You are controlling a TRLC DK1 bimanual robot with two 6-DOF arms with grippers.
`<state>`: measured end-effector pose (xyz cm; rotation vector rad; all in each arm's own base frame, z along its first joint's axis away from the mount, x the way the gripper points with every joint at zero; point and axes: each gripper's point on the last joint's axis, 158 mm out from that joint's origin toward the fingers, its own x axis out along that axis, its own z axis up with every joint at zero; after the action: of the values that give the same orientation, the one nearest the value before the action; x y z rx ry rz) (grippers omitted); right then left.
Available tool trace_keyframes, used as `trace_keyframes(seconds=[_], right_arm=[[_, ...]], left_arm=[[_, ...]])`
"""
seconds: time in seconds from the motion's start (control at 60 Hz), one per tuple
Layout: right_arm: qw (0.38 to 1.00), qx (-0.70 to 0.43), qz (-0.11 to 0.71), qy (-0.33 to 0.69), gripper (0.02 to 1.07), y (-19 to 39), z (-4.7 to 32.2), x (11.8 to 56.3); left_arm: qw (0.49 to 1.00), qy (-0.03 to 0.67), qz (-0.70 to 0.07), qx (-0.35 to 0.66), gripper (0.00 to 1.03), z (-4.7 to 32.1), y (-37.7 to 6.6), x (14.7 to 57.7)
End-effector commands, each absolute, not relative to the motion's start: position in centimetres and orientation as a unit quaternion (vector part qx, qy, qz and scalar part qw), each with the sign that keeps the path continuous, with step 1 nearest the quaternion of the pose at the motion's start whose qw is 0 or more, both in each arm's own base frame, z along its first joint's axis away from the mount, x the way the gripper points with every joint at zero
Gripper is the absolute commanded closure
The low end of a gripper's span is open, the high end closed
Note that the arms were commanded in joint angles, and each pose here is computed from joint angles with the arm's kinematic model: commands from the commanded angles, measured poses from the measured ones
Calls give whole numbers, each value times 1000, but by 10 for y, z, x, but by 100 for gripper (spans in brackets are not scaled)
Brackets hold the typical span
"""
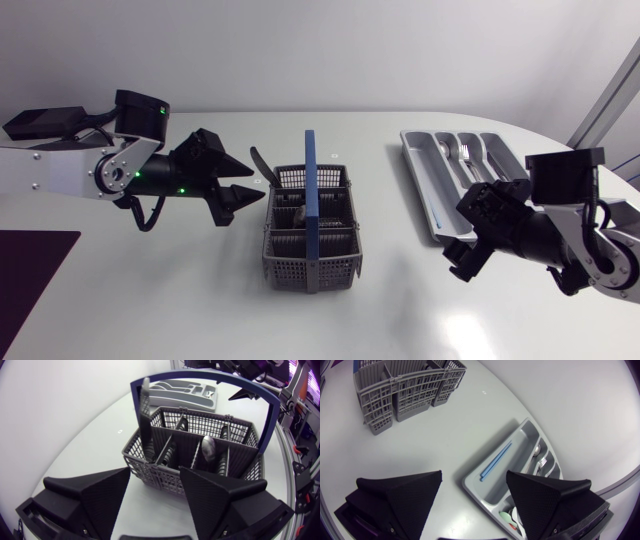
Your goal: Unload the cutlery basket into the drawer organizer.
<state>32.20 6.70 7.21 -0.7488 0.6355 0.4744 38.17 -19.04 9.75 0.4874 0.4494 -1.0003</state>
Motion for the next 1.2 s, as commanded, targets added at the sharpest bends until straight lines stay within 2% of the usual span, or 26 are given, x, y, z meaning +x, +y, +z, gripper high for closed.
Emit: trace_keyframes(seconds=[0.0,0.183,0.383,0.5,0.533,0.75,0.833,0.917,1.083,1.183], right_arm=[[856,-346,227,311,14,74,72,327],[852,-345,235,316,14,86,69,333],[847,-345,242,324,14,93,61,342],[845,-347,245,324,14,97,58,346],[844,-347,247,325,14,99,57,348],[841,-347,252,329,14,105,53,351],[841,-347,252,330,14,105,52,351],[840,-347,252,333,14,104,50,350],[839,-346,254,335,14,104,47,347],[839,-346,254,335,14,103,47,345]], left_arm=[[813,195,-493,241,33,93,-197,383],[807,186,-510,233,34,94,-203,391],[806,178,-518,222,40,97,-204,406],[803,173,-528,216,50,97,-207,408],[800,170,-532,218,56,96,-209,409],[792,158,-545,224,78,96,-216,409],[789,155,-549,227,83,95,-220,409],[787,155,-553,227,84,93,-224,409],[781,153,-560,230,100,92,-232,408],[782,150,-559,229,100,96,-232,410]])
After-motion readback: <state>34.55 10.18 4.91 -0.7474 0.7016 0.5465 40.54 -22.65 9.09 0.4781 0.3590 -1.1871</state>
